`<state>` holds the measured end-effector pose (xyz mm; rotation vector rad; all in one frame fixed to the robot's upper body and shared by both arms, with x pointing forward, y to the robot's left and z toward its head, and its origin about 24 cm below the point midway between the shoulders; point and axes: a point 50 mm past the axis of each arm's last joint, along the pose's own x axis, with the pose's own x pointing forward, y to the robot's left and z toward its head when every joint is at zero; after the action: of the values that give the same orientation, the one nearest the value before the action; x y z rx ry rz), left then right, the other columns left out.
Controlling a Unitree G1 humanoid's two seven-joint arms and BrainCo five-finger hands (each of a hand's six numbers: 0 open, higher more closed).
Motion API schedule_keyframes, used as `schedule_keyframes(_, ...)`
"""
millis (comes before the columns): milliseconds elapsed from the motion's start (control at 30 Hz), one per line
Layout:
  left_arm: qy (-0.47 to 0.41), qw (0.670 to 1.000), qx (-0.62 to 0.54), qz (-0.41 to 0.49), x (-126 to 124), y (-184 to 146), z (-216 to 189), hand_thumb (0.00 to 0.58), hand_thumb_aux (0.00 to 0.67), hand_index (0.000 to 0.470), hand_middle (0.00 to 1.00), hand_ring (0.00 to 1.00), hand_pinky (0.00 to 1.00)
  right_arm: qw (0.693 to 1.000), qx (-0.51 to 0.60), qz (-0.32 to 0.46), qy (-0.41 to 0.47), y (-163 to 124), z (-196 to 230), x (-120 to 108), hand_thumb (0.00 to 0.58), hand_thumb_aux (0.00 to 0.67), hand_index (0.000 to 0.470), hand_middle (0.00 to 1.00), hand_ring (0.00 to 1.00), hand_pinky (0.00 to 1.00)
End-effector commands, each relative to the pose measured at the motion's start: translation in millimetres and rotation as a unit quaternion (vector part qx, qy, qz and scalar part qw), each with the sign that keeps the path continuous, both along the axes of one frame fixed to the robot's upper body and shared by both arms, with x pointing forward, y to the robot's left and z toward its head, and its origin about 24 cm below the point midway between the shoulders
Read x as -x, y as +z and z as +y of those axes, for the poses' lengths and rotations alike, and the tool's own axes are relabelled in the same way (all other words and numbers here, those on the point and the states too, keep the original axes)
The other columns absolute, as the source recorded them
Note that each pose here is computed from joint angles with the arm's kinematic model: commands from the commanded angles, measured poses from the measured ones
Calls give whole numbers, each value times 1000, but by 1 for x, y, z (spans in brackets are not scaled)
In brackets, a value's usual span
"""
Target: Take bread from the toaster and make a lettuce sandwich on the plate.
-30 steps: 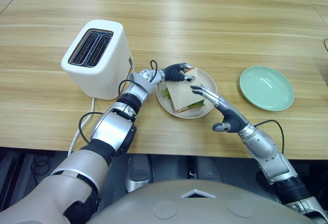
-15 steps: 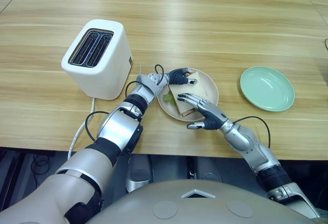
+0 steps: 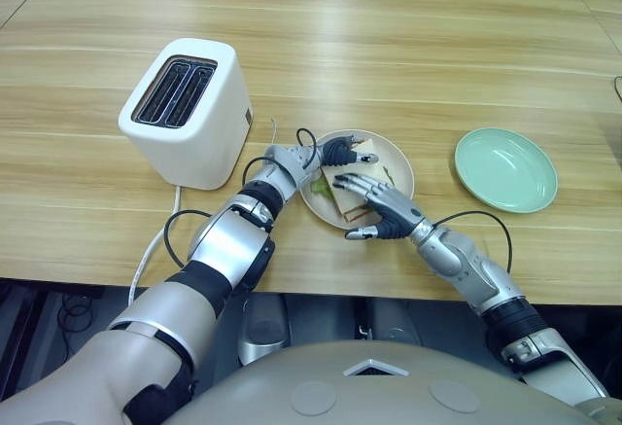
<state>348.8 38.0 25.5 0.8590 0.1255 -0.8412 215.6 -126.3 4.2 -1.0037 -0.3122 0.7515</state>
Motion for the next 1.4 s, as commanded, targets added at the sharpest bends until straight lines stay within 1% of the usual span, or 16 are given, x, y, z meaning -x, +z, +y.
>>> schedule_keyframes(33,-14,999,-12,-51,-8,17,-9,0,0,0,0,0,0,980,109,166,2,-56,-19,29,0,0,0,0,0,0)
schedule_keyframes(267,-2,988,16,-153,-28,61,-7,0,0,0,0,0,0,967,145,211,12,-69,-27,38,27,16,11,0,0,0)
schedule_keyframes(333,5,985,24,-169,-32,71,-5,0,0,0,0,0,0,967,145,211,10,-69,-27,38,0,0,0,0,0,0)
schedule_keyframes(567,42,963,46,-262,-46,104,12,0,0,0,0,0,0,976,118,182,10,-58,-25,30,0,0,0,0,0,0)
schedule_keyframes(767,56,934,178,-304,-44,129,34,0,0,0,0,0,0,995,-79,-4,-64,15,-20,-9,0,0,0,0,0,0)
schedule_keyframes(900,-29,919,274,-282,-23,123,46,0,0,0,8,8,8,966,-251,-59,-31,66,-19,0,0,0,0,0,0,0)
schedule_keyframes(933,-52,914,291,-276,-16,120,49,230,150,103,188,188,188,959,-278,-61,-18,74,-21,5,0,0,0,0,0,0)
schedule_keyframes(967,-79,910,307,-268,-8,116,52,476,386,265,490,490,490,951,-303,-63,-9,82,-23,9,0,0,0,0,0,0)
schedule_keyframes(1000,-105,906,319,-258,1,112,55,538,489,336,776,776,776,944,-324,-64,-2,89,-26,12,0,0,0,0,0,0)
schedule_keyframes(1033,-131,902,327,-249,11,107,58,579,638,438,1000,1000,1000,938,-342,-62,4,94,-30,14,454,357,245,0,0,0)
schedule_keyframes(1067,-153,900,332,-239,21,103,61,580,670,460,1000,1000,1000,934,-351,-57,11,97,-32,16,574,604,415,67,67,67)
schedule_keyframes(1100,-179,898,333,-226,32,98,64,580,670,460,1000,1000,1000,934,-354,-51,19,99,-34,19,580,670,460,212,212,212)
schedule_keyframes(1133,-206,896,331,-212,45,94,66,580,670,460,1000,1000,1000,934,-353,-44,27,99,-35,21,580,670,460,529,529,529)
schedule_keyframes(1167,-230,895,329,-194,56,90,67,580,670,460,1000,1000,1000,935,-351,-37,32,99,-37,23,580,670,460,604,604,604)
schedule_keyframes(1233,-279,896,313,-149,79,79,71,580,670,460,1000,1000,1000,940,-337,-16,44,95,-39,28,580,670,460,980,980,980)
schedule_keyframes(1400,-352,907,229,-37,123,45,87,580,670,460,1000,1000,1000,968,-221,85,81,64,-41,45,580,670,460,1000,1000,1000)
